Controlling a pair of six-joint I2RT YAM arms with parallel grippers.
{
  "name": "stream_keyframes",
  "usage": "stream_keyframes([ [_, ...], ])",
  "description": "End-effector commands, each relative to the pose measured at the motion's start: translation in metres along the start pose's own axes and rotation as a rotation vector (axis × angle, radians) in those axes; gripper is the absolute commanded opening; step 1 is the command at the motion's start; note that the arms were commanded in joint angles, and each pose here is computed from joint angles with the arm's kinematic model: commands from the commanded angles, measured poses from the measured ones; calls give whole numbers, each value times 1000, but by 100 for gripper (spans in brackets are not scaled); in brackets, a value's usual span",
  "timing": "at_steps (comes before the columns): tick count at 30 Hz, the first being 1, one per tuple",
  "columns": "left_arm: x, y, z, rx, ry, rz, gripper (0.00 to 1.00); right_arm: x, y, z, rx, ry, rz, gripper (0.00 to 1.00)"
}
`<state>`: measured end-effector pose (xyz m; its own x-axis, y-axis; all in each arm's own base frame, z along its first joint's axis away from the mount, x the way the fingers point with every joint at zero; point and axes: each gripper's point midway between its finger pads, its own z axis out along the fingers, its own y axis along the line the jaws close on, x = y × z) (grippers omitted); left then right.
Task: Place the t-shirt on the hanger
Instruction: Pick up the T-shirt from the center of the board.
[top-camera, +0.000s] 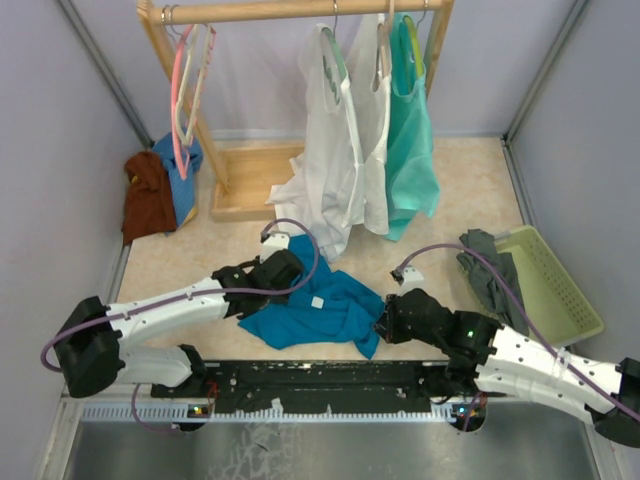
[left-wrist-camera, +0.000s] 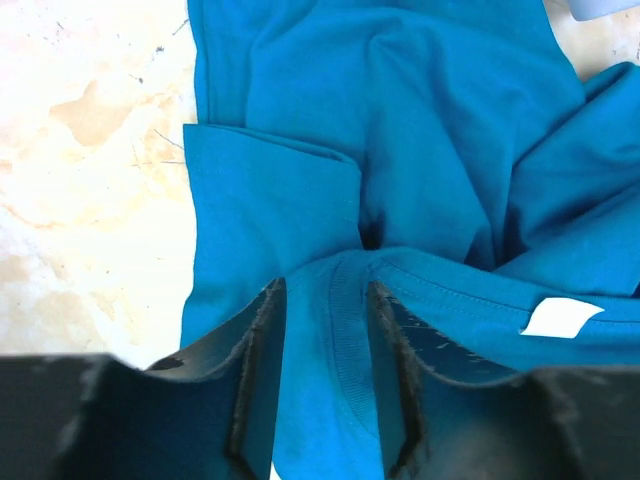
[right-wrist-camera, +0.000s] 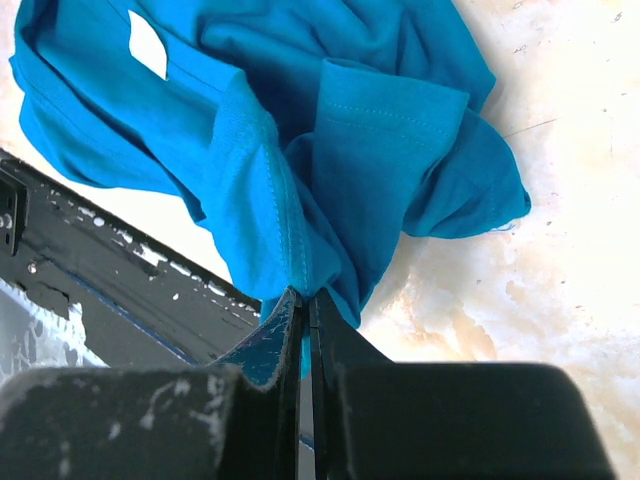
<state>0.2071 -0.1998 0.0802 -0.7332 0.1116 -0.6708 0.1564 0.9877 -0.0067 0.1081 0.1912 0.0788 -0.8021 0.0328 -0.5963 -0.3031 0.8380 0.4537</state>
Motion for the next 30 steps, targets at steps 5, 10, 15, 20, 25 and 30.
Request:
stream_keyframes([
  [5, -2, -5, 2, 41, 7, 16, 32, -17, 17, -4, -54, -56, 16, 0],
  [10, 3, -12, -2, 82, 42, 20, 45, -17, 18, -3, -54, -55, 12, 0],
  [15, 17, -6, 0, 55, 99, 37, 45, -18, 19, -3, -57, -55, 10, 0],
  [20, 20, -2, -1, 40, 106, 36, 27, -20, 20, -4, -57, -58, 9, 0],
  [25, 6, 1, -10, 24, 77, 26, 2, -22, 21, -5, -55, -60, 5, 0],
  [30, -23, 0, -31, 45, 10, 6, 0, -34, 26, -12, -54, -86, -11, 0],
])
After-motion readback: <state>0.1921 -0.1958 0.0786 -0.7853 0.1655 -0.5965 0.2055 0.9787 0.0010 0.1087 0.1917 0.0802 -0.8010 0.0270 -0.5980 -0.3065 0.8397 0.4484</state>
